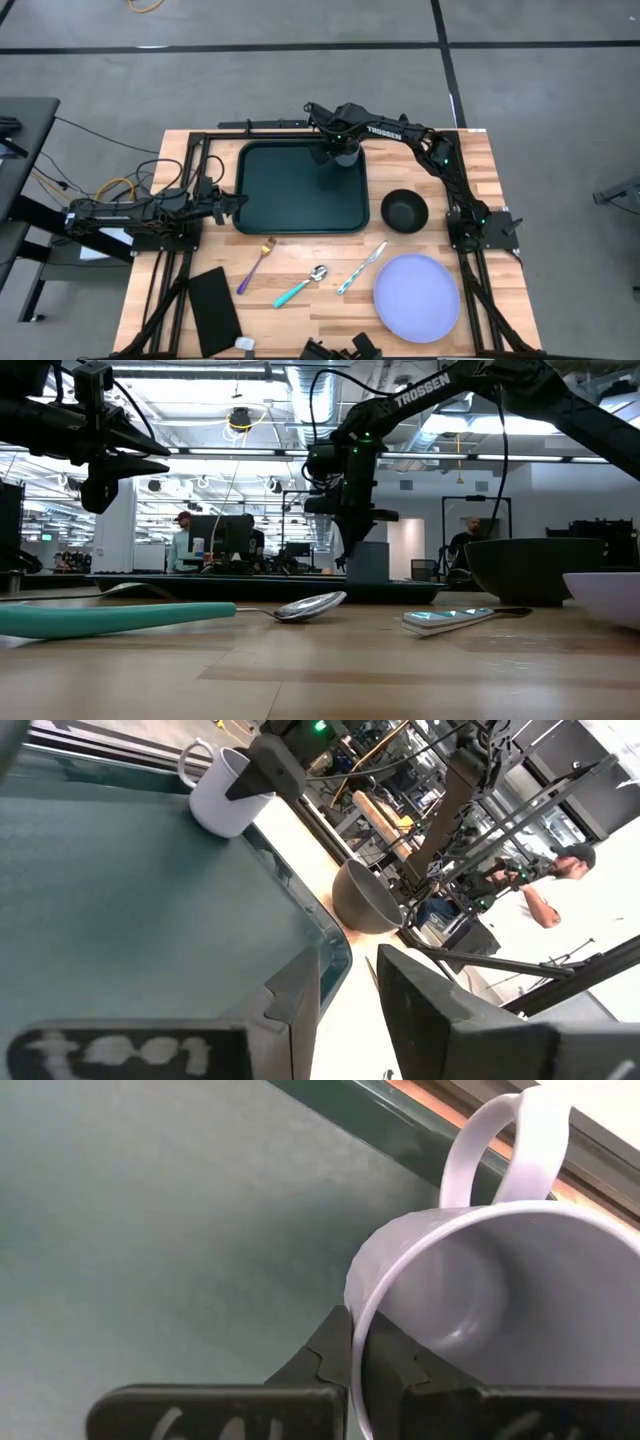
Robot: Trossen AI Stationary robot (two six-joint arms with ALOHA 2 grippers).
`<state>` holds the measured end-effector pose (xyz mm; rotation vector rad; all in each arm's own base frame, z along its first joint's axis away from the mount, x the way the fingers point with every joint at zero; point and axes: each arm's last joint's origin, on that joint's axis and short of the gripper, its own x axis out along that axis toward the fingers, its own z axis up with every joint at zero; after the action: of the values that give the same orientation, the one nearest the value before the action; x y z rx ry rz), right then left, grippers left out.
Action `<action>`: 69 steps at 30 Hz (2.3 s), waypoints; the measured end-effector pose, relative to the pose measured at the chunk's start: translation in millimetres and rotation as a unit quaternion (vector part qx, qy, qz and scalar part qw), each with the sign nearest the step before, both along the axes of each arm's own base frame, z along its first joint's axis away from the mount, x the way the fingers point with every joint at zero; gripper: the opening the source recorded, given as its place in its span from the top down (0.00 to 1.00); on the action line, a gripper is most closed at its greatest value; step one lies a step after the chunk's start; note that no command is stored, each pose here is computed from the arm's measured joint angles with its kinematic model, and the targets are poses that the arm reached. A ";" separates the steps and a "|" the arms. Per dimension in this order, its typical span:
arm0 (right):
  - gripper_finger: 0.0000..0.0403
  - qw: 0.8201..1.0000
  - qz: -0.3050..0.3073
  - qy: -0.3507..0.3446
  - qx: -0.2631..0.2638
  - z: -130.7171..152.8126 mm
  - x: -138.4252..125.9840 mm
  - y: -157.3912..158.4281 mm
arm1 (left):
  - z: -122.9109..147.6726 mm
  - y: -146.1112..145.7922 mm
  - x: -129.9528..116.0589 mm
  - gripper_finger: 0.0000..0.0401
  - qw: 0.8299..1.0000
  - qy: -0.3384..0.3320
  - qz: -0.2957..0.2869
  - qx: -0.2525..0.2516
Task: Set up tray
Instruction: Put the mug on the serving tray, then put the plate on the serving tray
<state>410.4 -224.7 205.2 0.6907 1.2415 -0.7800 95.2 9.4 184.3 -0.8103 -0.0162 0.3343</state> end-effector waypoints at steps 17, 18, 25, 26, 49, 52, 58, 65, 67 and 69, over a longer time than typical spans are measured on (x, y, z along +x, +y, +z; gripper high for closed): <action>0.85 1.000 0.003 -0.003 0.000 -3.1 1.2 -1.1 | 0.0 0.2 -0.1 0.77 1.000 0.000 0.004 0.000; 0.84 1.000 0.003 -0.003 0.000 -3.1 1.2 -1.1 | 0.0 0.2 -0.1 0.77 1.000 0.000 0.004 0.000; 0.78 1.000 0.000 0.009 -0.017 4.8 -1.6 -0.9 | 0.0 0.2 -0.1 0.77 1.000 0.000 0.004 0.000; 0.77 1.000 0.005 0.017 -0.019 8.3 -2.7 -0.7 | 0.0 0.2 -0.1 0.77 1.000 0.000 0.004 0.000; 0.74 0.969 0.167 -0.169 -0.071 204.0 -42.8 193.2 | -3.6 -6.3 3.6 0.77 0.990 0.037 -0.121 0.063; 0.74 0.973 0.117 -0.183 -0.084 213.8 -56.4 229.9 | -3.4 -8.5 9.2 0.77 0.984 0.064 -0.160 0.044; 0.74 0.994 0.049 -0.071 -0.068 184.0 -84.3 284.7 | 19.3 -8.7 33.9 0.77 0.974 0.132 -0.176 0.059; 0.74 0.999 0.030 -0.011 0.026 137.3 -120.0 342.2 | 48.1 -4.3 74.6 0.77 0.966 0.198 -0.144 0.081; 0.74 0.999 0.016 -0.014 0.049 127.0 -132.5 359.2 | 52.6 -3.8 86.8 0.77 0.965 0.207 -0.143 0.078; 0.75 0.997 0.007 -0.023 0.070 121.3 -149.8 375.9 | 51.8 -3.5 94.8 0.77 0.960 0.228 -0.144 0.074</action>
<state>260.6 151.2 326.5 0.8074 1.2663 -0.6664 190.0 5.9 236.1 -0.5623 0.4994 0.2340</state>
